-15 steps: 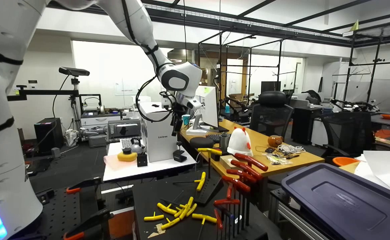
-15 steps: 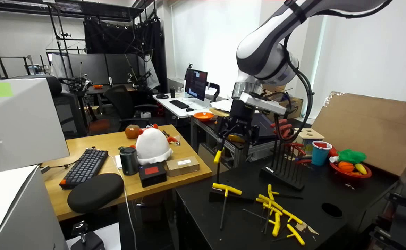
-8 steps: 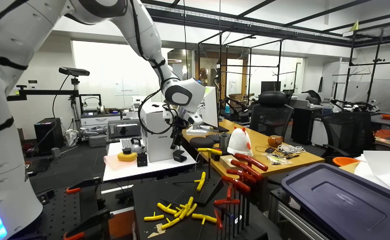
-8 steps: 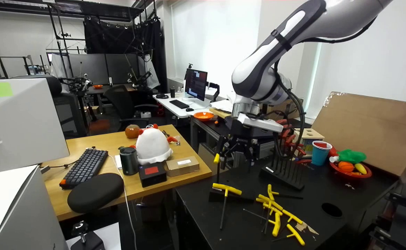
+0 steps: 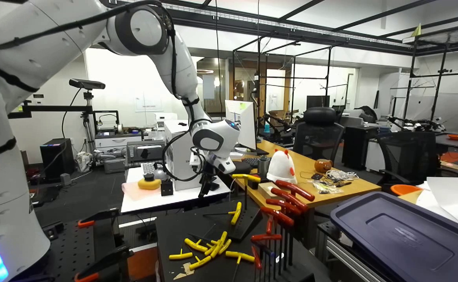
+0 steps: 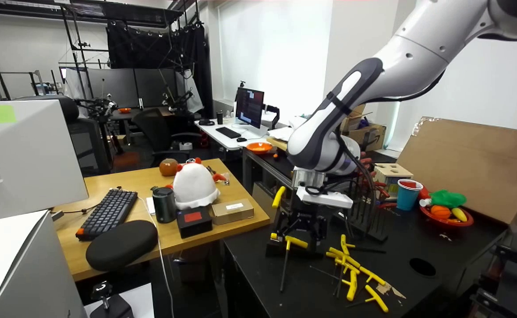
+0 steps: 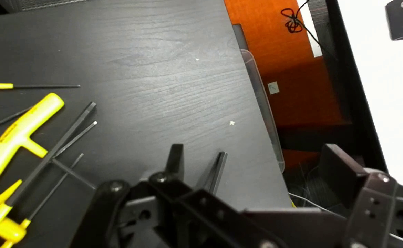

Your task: Put the yellow object on the table

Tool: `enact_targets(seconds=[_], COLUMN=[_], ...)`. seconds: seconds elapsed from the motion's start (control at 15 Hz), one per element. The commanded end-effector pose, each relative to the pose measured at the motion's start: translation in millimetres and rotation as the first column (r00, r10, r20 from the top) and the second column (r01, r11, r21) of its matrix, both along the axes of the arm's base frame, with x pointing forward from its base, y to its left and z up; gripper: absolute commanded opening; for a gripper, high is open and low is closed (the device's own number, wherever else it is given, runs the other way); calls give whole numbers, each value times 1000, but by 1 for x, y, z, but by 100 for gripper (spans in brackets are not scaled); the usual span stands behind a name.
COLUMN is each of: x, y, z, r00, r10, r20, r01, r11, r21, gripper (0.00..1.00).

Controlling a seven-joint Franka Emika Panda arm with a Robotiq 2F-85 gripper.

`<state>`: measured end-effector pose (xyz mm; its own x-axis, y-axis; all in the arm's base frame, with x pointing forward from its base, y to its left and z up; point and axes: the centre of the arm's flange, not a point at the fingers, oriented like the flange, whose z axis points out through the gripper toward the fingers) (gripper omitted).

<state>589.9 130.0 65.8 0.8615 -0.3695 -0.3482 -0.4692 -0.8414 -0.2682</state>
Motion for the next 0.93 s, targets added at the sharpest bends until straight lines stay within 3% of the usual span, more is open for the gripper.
enact_targets(seconds=[0.0, 0.33, 0.87], x=[7, 9, 18], y=[7, 12, 3], z=[-39, -69, -77], r00=[999, 986, 949], r10=[-34, -80, -100], r20=[33, 146, 301], r01=[34, 86, 140], r11=[999, 996, 984], r21=[7, -35, -114], gripper=[100, 100, 100])
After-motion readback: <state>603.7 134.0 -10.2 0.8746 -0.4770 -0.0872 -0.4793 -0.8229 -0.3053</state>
